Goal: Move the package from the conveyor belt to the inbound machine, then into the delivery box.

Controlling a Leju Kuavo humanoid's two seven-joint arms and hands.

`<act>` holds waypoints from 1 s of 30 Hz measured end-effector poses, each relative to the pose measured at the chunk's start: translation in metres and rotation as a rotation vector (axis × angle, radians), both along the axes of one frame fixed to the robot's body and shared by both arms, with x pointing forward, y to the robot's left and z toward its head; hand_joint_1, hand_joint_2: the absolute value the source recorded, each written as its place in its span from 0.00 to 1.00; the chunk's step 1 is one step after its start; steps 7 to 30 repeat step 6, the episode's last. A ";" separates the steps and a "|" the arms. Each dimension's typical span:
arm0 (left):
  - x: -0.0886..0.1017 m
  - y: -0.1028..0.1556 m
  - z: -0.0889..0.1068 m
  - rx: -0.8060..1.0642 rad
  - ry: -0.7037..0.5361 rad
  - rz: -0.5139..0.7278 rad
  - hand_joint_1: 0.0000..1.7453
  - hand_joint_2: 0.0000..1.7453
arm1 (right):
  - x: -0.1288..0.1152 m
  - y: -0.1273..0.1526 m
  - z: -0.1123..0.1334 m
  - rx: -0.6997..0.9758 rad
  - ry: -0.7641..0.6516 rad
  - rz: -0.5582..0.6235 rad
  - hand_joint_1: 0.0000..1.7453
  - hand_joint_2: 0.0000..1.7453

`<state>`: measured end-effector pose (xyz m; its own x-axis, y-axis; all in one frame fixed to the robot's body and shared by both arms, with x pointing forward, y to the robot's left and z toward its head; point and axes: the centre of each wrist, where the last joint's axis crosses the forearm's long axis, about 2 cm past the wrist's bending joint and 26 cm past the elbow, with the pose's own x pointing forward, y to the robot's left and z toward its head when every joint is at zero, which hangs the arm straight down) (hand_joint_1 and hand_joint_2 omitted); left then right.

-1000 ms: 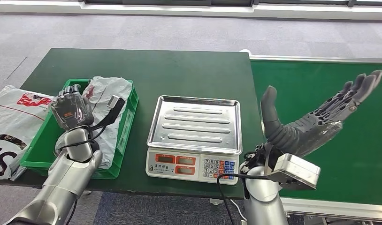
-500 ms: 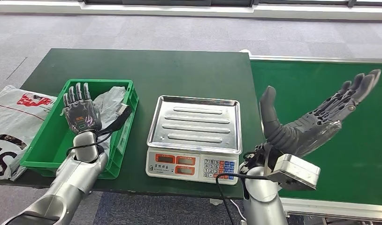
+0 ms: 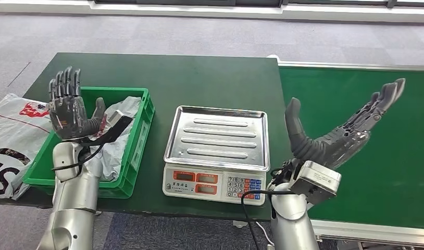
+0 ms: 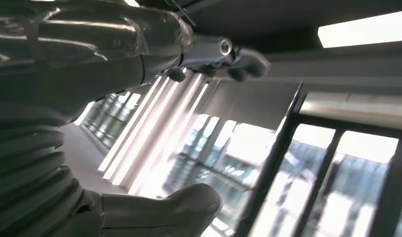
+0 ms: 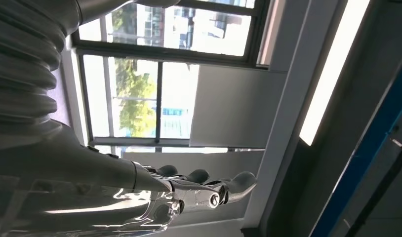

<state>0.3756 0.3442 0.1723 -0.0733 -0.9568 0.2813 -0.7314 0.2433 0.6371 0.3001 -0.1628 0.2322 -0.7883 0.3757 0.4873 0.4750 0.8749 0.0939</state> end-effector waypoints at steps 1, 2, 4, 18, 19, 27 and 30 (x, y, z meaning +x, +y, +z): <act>-0.007 0.006 -0.002 -0.037 -0.093 -0.021 0.00 1.00 | 0.001 -0.006 -0.004 -0.012 0.014 -0.026 0.00 1.00; -0.016 0.010 -0.008 -0.100 -0.162 -0.008 0.00 1.00 | 0.003 -0.012 -0.008 -0.028 0.029 -0.056 0.00 1.00; -0.033 0.008 -0.027 -0.300 -0.230 0.059 0.00 1.00 | 0.004 -0.027 -0.019 -0.067 0.065 -0.124 0.00 1.00; -0.045 0.001 -0.040 -0.477 -0.247 0.087 0.00 1.00 | 0.005 -0.039 -0.028 -0.107 0.098 -0.182 0.00 1.00; -0.045 0.001 -0.040 -0.477 -0.247 0.087 0.00 1.00 | 0.005 -0.039 -0.028 -0.107 0.098 -0.182 0.00 1.00; -0.045 0.001 -0.040 -0.477 -0.247 0.087 0.00 1.00 | 0.005 -0.039 -0.028 -0.107 0.098 -0.182 0.00 1.00; -0.045 0.001 -0.040 -0.477 -0.247 0.087 0.00 1.00 | 0.005 -0.039 -0.028 -0.107 0.098 -0.182 0.00 1.00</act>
